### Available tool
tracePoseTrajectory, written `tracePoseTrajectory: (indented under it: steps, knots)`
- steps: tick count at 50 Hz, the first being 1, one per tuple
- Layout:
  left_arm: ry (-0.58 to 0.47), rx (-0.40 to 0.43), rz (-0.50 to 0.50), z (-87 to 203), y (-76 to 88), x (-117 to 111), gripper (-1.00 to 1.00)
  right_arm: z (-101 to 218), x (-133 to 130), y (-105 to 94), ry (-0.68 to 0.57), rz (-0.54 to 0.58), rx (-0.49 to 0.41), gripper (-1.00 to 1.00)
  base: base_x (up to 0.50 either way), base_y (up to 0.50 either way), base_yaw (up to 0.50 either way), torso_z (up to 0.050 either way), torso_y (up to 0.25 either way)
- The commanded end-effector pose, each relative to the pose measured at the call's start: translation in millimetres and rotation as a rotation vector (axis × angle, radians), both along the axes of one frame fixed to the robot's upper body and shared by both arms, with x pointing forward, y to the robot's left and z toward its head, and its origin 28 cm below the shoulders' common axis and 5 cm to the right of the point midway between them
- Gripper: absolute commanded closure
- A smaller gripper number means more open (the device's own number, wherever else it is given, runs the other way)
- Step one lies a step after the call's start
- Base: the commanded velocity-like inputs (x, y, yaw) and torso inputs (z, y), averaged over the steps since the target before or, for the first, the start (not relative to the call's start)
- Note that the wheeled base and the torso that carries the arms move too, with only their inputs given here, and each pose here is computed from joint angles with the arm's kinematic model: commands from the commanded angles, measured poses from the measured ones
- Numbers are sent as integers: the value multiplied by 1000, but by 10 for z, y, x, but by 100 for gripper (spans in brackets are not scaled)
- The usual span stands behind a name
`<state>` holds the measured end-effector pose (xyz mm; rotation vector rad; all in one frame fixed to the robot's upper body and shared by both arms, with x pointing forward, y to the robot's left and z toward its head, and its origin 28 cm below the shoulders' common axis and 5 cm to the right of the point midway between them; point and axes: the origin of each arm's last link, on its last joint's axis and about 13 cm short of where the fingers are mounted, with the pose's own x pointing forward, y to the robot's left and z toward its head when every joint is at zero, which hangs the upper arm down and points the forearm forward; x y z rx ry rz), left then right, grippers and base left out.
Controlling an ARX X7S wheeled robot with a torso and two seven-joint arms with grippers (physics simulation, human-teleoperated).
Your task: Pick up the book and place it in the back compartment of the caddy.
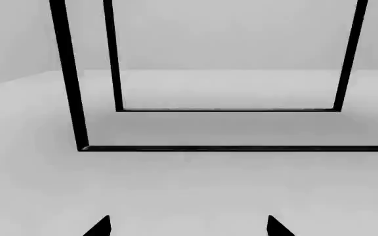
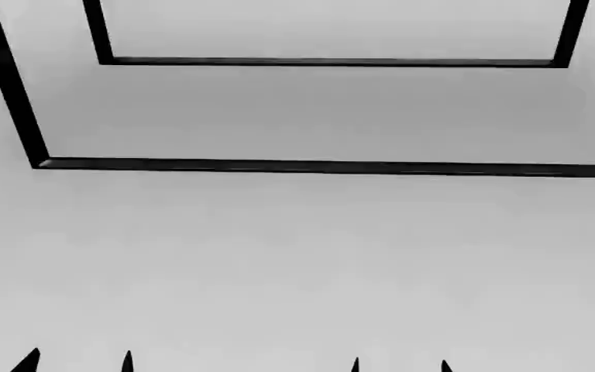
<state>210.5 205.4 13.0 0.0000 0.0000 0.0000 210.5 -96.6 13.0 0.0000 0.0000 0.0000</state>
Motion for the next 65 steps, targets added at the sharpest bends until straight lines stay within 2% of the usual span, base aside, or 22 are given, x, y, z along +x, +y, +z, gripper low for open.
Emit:
tracePoseTrajectory:
  steps: [1, 2, 11, 15, 17, 20, 21, 24, 38, 39, 40, 41, 42, 44, 65]
  knots:
    - [1, 0, 0, 13, -3, -12, -100, -9, -45, 62, 10, 0, 21, -100, 0, 0, 0, 0, 0]
    - [-1, 0, -3, 0, -1, -4, -100, 4, -5, 6, 2, 2, 0, -100, 0, 0, 0, 0, 0]
    - [-7, -3, -15, 4, -13, -18, -100, -1, -2, 22, 8, 10, -3, -100, 0, 0, 0, 0, 0]
    - [10, 30, -7, 1, -22, -14, -100, -15, 5, 29, 11, 14, -4, -100, 0, 0, 0, 0, 0]
    - [-1, 6, -19, 6, -27, -17, -100, -18, 7, 28, 12, 14, -5, -100, 0, 0, 0, 0, 0]
    - [32, 42, -24, 1, -30, -17, -100, -12, 8, 27, 11, 13, -5, -100, 0, 0, 0, 0, 0]
    - [22, -2, -21, 10, -30, -16, -100, -10, 7, 26, 11, 13, -7, -100, 0, 0, 0, 0, 0]
    - [14, -33, -19, 31, -16, -8, -100, -9, 3, 25, 9, 10, -8, -100, 0, 0, 0, 0, 0]
    - [-29, 0, -26, 31, -7, -24, -100, 13, 1, 30, 0, 6, -15, -100, 0, 0, 0, 0, 0]
    - [-28, -8, -31, 32, -6, -28, -100, 16, 1, 29, -1, 5, -15, -100, 0, 0, 0, 0, 0]
    - [-43, -49, -16, 52, -1, -31, -100, 20, 0, 29, -3, 5, -17, -100, 0, 0, 0, 0, 0]
    - [-44, -48, -29, 65, 0, -38, -100, 23, -2, 27, -4, 4, -17, -100, 0, 0, 0, 27, 0]
    - [-44, -15, -40, 65, -5, -39, -100, 26, -3, 26, -5, 3, -17, -100, 0, 0, 0, 50, 0]
    - [-41, -32, -42, 80, -11, -46, -100, 23, -2, 25, -5, 3, -18, -100, 0, 0, 0, 50, 0]
    - [-45, 0, -62, 94, -23, -48, -100, 29, 0, 37, -6, 8, -17, -100, 0, 0, 0, 50, 0]
